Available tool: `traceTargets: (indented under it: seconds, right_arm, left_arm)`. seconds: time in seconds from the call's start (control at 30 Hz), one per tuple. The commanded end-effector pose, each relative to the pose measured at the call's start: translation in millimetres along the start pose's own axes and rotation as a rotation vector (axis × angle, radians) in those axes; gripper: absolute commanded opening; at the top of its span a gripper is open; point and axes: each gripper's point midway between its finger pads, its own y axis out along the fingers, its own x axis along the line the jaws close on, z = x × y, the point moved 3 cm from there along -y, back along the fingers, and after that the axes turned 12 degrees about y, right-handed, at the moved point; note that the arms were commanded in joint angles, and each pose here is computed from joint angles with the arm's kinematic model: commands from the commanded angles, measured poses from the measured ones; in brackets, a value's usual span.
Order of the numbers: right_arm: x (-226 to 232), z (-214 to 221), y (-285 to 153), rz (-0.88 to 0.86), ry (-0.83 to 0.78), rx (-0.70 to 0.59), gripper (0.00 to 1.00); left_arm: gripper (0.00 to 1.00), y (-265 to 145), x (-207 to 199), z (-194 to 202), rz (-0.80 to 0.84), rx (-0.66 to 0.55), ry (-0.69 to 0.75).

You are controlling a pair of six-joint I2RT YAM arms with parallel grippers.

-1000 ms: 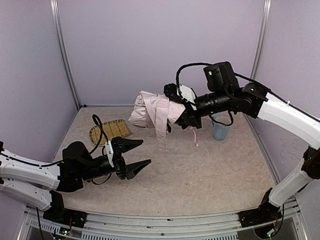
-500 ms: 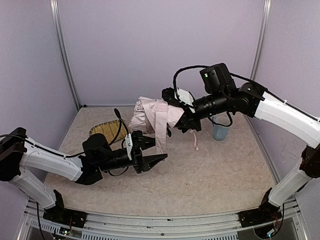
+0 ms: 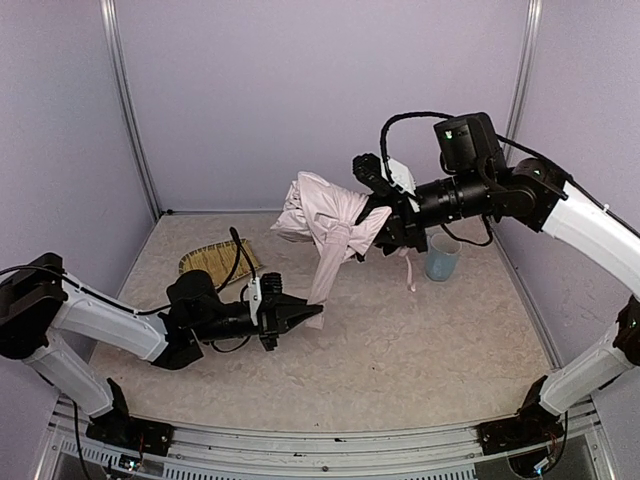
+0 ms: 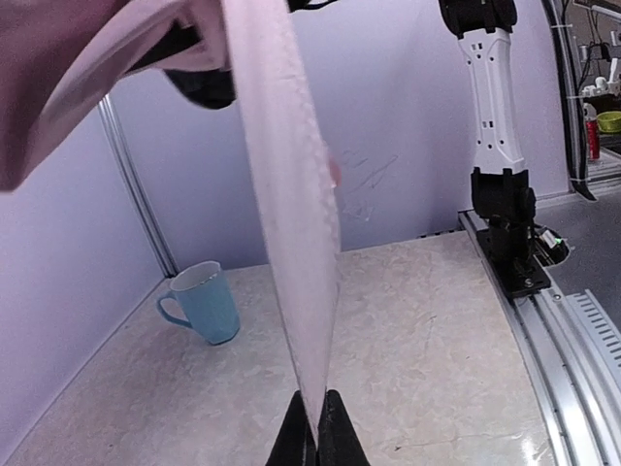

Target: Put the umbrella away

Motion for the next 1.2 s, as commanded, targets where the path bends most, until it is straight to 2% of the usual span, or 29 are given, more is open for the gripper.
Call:
traceTargets:
  seconds: [0.0,0.17,0.3,0.4,0.57,0.63,0.73,0.83,1.03,1.17]
  right_arm:
    - [37.3,-54.5,-46.3,-0.189,-0.074,-0.208,0.0]
    - [93.3,-19.1,-40.8,-0.469,-0.075,-0.089,0.0]
    - [138.6,20.7,-26.3,-0.613,-0.059,0.042,0.0]
    - [157.5,64.0,-7.0,-0.681,0.022,0.175,0.0]
    - [170.5,140.0,25.1,-0.725,0.189,0.324,0.0]
    - [173.4,169.8,38.1,-0.724,0.24,0.383,0.0]
    - [170.3,219.4,60.6,-0.678,0.32,0.522,0.0]
    - [163.1,268.7,81.5,-0.616,0.404,0.661,0.0]
    - [131.6,329.3,96.2,-0.407,0.476,0.841,0.0]
    - [132.9,352.9,95.6,-0.391,0.489,0.938,0.0]
  left_arm:
    - [0.0,-2.3,11.6,58.1,0.003,0.166,0.038]
    - [0.0,-5.4,73.8,76.7,-0.045,0.191,0.116]
    - [0.0,-3.9,119.0,87.8,-0.026,0.192,0.195]
    - [0.0,3.9,155.8,80.8,-0.052,0.2,0.288]
    - [0.0,18.1,195.3,34.2,-0.05,0.126,0.425]
    - [0.0,23.6,194.3,12.5,-0.026,0.083,0.451]
    - [0.0,29.4,172.4,-14.3,-0.004,0.026,0.526]
    - [0.0,33.3,146.6,-18.1,0.029,0.002,0.528]
    - [0.0,29.9,107.8,35.8,0.031,0.072,0.4]
    - [0.0,26.5,92.5,98.3,-0.01,0.178,0.279]
